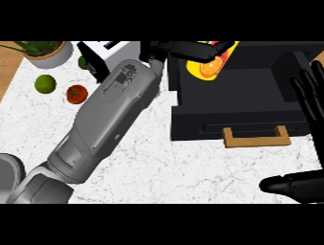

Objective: Pick up the cup, place it into the drawer and close the drawer

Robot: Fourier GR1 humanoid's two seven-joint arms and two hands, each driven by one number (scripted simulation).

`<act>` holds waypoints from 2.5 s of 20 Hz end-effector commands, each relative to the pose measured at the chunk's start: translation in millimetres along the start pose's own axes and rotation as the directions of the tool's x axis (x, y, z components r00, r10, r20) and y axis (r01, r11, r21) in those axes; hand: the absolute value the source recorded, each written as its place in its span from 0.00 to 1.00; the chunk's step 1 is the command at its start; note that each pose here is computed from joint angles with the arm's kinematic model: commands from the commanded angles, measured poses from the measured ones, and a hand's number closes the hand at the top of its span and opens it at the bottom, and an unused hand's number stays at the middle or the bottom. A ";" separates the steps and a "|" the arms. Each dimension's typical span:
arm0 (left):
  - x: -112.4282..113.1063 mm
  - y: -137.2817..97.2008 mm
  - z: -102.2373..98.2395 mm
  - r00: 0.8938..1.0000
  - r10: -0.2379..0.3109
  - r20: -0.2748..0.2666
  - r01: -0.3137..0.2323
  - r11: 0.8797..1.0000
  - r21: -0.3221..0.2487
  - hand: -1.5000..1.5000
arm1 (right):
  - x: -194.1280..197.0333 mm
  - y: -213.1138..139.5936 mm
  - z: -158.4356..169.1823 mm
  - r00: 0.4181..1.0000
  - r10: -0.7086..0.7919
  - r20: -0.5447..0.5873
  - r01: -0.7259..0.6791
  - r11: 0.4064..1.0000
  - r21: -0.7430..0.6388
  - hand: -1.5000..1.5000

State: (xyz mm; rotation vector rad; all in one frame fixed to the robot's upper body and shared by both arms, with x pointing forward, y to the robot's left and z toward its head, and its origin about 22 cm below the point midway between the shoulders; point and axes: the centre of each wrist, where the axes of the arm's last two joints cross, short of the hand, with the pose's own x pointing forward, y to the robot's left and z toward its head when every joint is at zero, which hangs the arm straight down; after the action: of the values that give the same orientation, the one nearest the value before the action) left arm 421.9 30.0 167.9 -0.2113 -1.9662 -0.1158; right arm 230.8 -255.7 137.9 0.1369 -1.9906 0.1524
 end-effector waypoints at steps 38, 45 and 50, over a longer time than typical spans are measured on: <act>-12.3 -28.1 0.3 0.996 0.088 0.015 -0.087 0.994 -0.062 0.00 | 6.0 -3.1 -2.0 0.992 -0.127 0.024 0.124 0.986 0.108 0.00; -14.2 13.4 9.2 0.990 0.140 0.003 -0.140 0.989 0.046 0.00 | 20.8 -18.8 5.2 0.996 0.084 0.012 -0.085 0.968 0.238 1.00; -14.8 50.1 33.7 0.985 0.171 -0.012 -0.169 0.980 0.107 0.00 | 10.6 -17.3 24.5 0.985 0.166 -0.035 -0.151 0.950 0.273 1.00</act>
State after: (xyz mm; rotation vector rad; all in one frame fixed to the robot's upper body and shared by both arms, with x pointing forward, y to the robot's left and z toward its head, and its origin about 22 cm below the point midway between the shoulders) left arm 419.2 62.5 145.2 -0.3061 -1.9430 0.0389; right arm 213.5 -273.8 148.9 0.1902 -1.9574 0.4507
